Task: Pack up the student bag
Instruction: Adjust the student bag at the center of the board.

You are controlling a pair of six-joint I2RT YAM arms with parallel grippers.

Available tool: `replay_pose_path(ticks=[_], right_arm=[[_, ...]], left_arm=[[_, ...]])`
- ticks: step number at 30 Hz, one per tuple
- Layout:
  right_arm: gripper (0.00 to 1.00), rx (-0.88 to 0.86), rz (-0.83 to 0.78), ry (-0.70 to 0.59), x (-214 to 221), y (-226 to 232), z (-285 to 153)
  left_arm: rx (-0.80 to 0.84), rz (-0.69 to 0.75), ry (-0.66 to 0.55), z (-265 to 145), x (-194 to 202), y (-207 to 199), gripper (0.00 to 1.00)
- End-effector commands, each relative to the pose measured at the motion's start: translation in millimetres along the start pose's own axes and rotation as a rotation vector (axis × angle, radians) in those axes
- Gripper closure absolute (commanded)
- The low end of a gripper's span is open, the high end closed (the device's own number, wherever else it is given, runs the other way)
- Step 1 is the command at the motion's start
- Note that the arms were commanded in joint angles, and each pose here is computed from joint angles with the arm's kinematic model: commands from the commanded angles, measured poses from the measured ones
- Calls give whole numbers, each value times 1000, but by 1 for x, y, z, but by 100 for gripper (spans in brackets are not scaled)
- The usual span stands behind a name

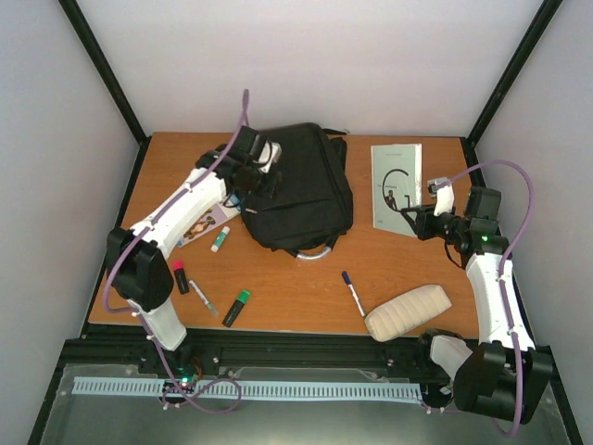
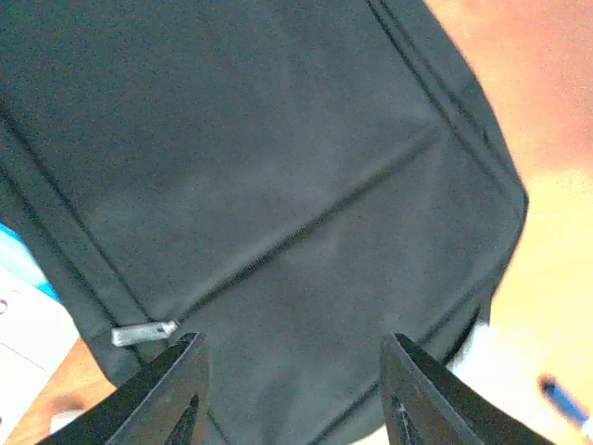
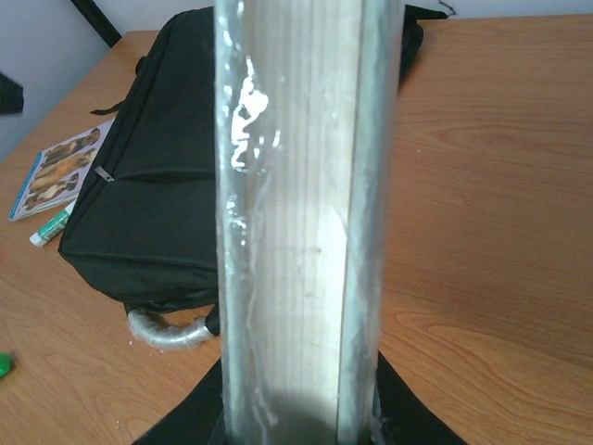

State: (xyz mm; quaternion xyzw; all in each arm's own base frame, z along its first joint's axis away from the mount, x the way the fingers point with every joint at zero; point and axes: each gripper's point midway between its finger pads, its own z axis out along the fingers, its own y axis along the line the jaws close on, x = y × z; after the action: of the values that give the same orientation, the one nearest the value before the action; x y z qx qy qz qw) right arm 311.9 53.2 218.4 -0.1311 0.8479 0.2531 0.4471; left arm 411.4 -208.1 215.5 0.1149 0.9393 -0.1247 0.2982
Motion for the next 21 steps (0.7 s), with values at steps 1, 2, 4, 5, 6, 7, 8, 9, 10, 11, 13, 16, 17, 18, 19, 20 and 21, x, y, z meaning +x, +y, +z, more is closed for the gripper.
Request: replay_pose_path(ticks=[1, 2, 4, 5, 6, 7, 8, 9, 10, 11, 13, 16, 17, 18, 19, 20, 21], right_arm=[[97, -47, -112, -102, -29, 10, -7], [97, -49, -112, -102, -30, 11, -7], [97, -59, -115, -101, -29, 12, -6], [97, -66, -119, -98, -29, 13, -7], [96, -73, -122, -97, -28, 15, -7], [96, -80, -127, -97, -28, 16, -7], [96, -84, -130, -97, -28, 17, -8], [96, -86, -132, -98, -28, 18, -8], [96, -88, -131, -96, -27, 18, -8], [96, -88, -132, -96, -27, 18, -8], [96, -89, -133, -97, -28, 18, -8], [96, -93, -134, -96, -28, 19, -8], [96, -95, -135, -96, -27, 19, -8], [96, -98, -137, -96, -27, 20, -8], [96, -100, -137, -96, -27, 20, -8], [96, -103, -136, -96, -27, 20, -8], [96, -106, -135, -94, -27, 21, -7]], left_arm=[[63, 233, 192, 5, 59, -23, 47], [64, 270, 207, 7, 66, -29, 46], [29, 342, 230, 12, 80, -34, 40], [13, 379, 239, 16, 87, -36, 39], [2, 408, 250, 19, 94, -37, 37], [3, 426, 260, 22, 99, -40, 36], [17, 439, 273, 25, 104, -44, 35], [35, 454, 282, 27, 108, -51, 32], [47, 477, 290, 29, 111, -57, 29], [49, 506, 307, 33, 117, -62, 28], [22, 561, 331, 41, 124, -67, 27], [-65, 614, 366, 57, 130, -59, 29], [-95, 628, 374, 61, 130, -55, 30], [-103, 639, 381, 65, 131, -55, 31], [-105, 646, 386, 69, 133, -55, 32], [-108, 652, 387, 73, 133, -54, 32], [-115, 658, 386, 77, 133, -53, 33]])
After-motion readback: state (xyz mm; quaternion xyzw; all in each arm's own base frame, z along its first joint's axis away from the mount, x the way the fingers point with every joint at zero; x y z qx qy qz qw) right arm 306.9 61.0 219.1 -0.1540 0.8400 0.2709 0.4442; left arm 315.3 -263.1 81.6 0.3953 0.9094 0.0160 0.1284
